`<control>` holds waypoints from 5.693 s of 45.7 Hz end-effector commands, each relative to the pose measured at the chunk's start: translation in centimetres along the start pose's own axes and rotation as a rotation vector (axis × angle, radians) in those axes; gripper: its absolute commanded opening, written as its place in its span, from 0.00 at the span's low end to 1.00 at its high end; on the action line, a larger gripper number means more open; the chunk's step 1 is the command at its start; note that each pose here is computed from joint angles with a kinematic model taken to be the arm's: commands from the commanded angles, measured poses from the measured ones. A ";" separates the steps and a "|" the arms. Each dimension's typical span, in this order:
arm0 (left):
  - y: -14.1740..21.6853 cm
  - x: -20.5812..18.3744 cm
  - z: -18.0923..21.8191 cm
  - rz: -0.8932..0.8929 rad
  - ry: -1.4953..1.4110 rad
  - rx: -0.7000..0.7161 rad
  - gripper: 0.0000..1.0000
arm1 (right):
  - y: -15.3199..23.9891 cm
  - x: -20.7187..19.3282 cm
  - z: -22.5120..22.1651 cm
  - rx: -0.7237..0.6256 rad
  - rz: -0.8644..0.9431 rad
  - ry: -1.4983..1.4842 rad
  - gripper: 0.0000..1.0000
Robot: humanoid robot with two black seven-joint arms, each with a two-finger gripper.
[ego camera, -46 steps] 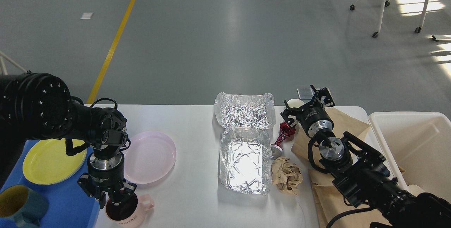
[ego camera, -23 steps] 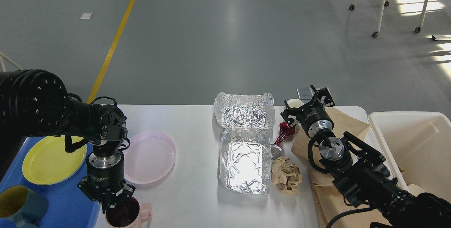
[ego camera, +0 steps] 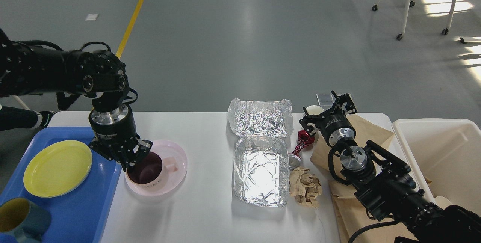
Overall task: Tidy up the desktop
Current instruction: 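Carry the red mug into the blue tray and release it, then move the left gripper over the rim of the pink plate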
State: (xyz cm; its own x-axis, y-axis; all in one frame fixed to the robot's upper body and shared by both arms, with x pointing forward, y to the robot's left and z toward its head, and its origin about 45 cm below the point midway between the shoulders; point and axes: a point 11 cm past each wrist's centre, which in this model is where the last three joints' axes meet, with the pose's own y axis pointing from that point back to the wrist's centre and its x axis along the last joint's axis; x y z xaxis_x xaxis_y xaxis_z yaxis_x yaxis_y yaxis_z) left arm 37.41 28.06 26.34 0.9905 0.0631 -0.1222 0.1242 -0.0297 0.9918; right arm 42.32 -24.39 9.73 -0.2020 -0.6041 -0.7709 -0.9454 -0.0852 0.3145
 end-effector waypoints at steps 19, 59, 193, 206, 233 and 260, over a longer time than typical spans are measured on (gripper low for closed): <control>-1.4 -2.7 -14.5 0.017 0.388 -0.099 0.00 | 0.0 0.0 0.0 0.000 0.000 0.000 1.00; -10.1 -8.7 -23.0 -0.102 0.626 -0.058 0.00 | 0.0 0.0 0.0 0.000 0.000 0.000 1.00; -11.8 0.7 -5.1 0.144 0.328 -0.088 0.94 | 0.0 0.0 0.0 0.000 0.000 0.000 1.00; -11.3 0.8 -4.8 0.137 0.263 -0.057 0.95 | 0.0 0.0 0.0 0.000 0.000 0.000 1.00; -11.3 1.5 -1.6 0.155 0.183 -0.054 0.95 | 0.0 0.0 0.0 0.000 0.000 0.000 1.00; -12.3 0.5 -2.1 0.103 0.175 -0.027 0.96 | 0.0 0.0 0.0 0.000 0.000 0.000 1.00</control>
State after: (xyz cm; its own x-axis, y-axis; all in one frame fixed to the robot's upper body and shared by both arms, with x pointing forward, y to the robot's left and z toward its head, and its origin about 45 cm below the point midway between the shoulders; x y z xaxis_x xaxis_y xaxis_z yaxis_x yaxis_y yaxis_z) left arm 36.00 29.72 13.76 0.9700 0.2412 -0.0309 0.0272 0.0187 0.9995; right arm 42.32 -24.39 9.73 -0.2021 -0.6040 -0.7709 -0.9454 -0.0851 0.3145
